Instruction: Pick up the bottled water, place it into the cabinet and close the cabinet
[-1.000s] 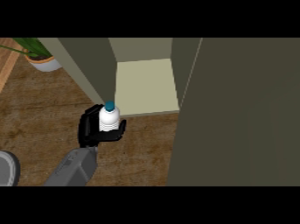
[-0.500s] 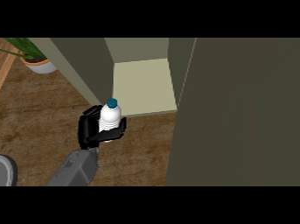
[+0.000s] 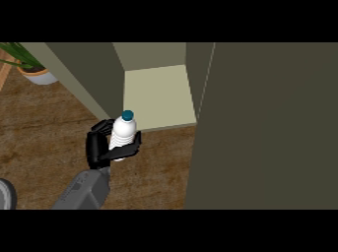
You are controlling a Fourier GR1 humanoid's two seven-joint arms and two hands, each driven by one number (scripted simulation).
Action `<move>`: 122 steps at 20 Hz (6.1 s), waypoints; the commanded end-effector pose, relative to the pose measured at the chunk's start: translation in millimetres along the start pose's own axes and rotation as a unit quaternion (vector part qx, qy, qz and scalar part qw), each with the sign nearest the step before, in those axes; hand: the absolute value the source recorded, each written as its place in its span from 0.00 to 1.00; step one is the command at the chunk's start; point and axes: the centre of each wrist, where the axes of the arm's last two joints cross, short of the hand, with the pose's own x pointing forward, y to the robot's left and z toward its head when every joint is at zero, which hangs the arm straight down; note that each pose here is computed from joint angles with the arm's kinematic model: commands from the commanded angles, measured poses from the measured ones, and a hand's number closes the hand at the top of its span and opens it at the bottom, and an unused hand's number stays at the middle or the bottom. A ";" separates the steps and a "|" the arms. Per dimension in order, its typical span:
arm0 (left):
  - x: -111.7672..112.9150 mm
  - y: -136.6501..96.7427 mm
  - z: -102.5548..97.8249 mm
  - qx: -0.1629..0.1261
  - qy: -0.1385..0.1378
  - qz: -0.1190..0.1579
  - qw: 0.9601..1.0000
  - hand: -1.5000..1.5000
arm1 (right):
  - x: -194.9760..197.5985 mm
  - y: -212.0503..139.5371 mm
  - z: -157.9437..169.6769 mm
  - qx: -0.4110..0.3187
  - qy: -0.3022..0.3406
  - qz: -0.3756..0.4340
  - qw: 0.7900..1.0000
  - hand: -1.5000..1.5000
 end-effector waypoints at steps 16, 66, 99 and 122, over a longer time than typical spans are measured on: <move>57.0 -67.7 -51.0 -0.017 -0.014 0.051 0.998 1.00 | -2.0 -14.0 -3.7 0.016 -0.006 -0.015 1.000 0.00; 74.0 -99.1 -29.8 -0.170 -0.050 0.140 0.974 1.00 | 23.5 -20.4 2.2 0.065 0.000 0.028 0.997 0.00; 73.2 89.9 45.6 -0.271 -0.035 0.193 0.943 0.00 | 57.8 74.3 23.2 0.221 0.032 -0.031 0.974 1.00; 130.0 195.7 48.0 -0.273 -0.060 0.114 0.953 0.00 | 24.9 206.2 -43.4 0.350 0.045 -0.118 0.928 1.00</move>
